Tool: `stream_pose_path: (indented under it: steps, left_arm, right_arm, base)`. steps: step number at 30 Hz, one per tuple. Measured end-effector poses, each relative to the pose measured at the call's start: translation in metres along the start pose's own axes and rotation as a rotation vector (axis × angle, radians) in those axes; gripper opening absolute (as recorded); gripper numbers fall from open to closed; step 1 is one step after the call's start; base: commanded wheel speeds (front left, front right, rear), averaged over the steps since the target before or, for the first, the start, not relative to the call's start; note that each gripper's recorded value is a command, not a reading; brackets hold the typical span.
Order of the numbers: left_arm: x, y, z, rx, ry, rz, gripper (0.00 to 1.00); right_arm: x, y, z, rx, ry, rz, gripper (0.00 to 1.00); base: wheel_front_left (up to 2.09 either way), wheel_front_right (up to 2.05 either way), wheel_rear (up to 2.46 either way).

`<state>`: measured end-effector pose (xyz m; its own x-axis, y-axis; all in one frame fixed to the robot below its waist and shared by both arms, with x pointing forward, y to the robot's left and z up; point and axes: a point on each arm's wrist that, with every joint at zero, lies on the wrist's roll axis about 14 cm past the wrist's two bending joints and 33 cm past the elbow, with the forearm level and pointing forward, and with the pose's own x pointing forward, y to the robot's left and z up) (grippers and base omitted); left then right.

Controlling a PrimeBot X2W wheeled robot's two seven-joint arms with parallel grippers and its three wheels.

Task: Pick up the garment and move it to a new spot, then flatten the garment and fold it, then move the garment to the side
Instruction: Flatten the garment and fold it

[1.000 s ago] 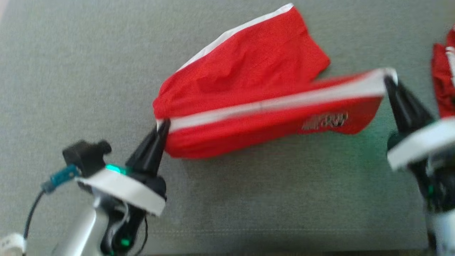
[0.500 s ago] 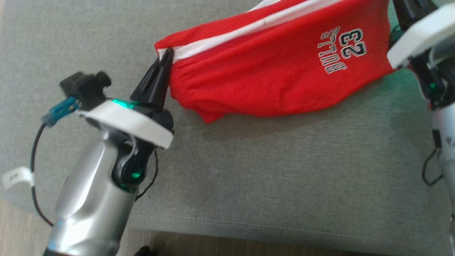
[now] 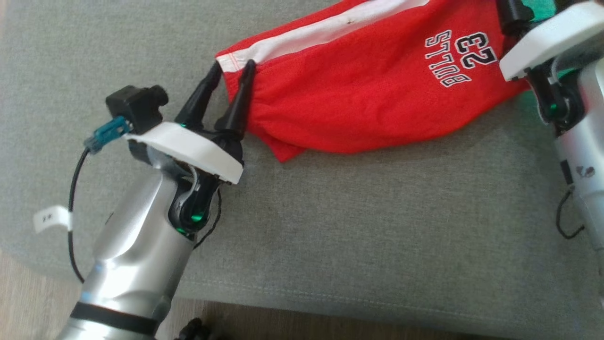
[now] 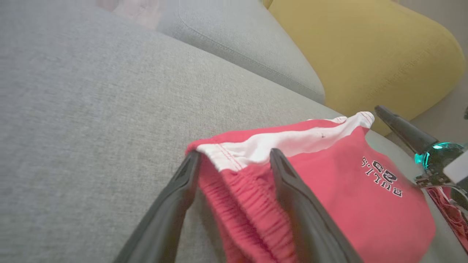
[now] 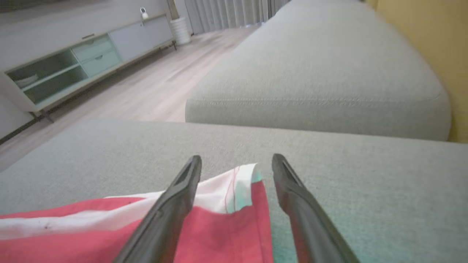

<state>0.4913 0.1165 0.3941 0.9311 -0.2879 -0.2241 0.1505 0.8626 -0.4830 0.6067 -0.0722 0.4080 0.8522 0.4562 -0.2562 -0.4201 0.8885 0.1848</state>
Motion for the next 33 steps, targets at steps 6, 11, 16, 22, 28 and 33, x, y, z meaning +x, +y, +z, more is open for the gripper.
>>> stream_pose_path:
  steps: [6, 11, 16, 22, 28, 33]
  left_arm:
    - [-0.009, 0.009, 0.021, 0.119, -0.094, 0.071, 1.00]
    - [-0.024, 0.007, 0.052, 0.204, -0.206, 0.121, 1.00]
    - [-0.035, -0.014, 0.077, 0.267, -0.298, 0.085, 1.00]
    - [-0.046, -0.028, 0.075, 0.307, -0.304, 0.051, 1.00]
    - [-0.056, -0.031, 0.060, 0.300, -0.270, 0.050, 1.00]
    - [-0.060, -0.030, 0.057, 0.313, -0.263, 0.057, 1.00]
  right_arm:
    - [-0.030, -0.018, 0.015, -0.041, -0.153, -0.073, 1.00]
    - [-0.065, -0.023, 0.025, -0.073, -0.228, -0.136, 1.00]
    - [-0.105, -0.017, 0.038, -0.089, -0.294, -0.190, 1.00]
    - [-0.156, -0.008, 0.024, -0.074, -0.256, -0.257, 1.00]
    - [-0.191, -0.001, 0.013, -0.053, -0.217, -0.301, 1.00]
    - [-0.201, 0.002, 0.014, -0.054, -0.208, -0.311, 1.00]
  base:
    - [0.00, 0.00, 0.00]
    - [0.00, 0.00, 0.00]
    - [0.00, 0.00, 0.00]
    - [0.00, 0.00, 0.00]
    - [0.00, 0.00, 0.00]
    - [0.00, 0.00, 0.00]
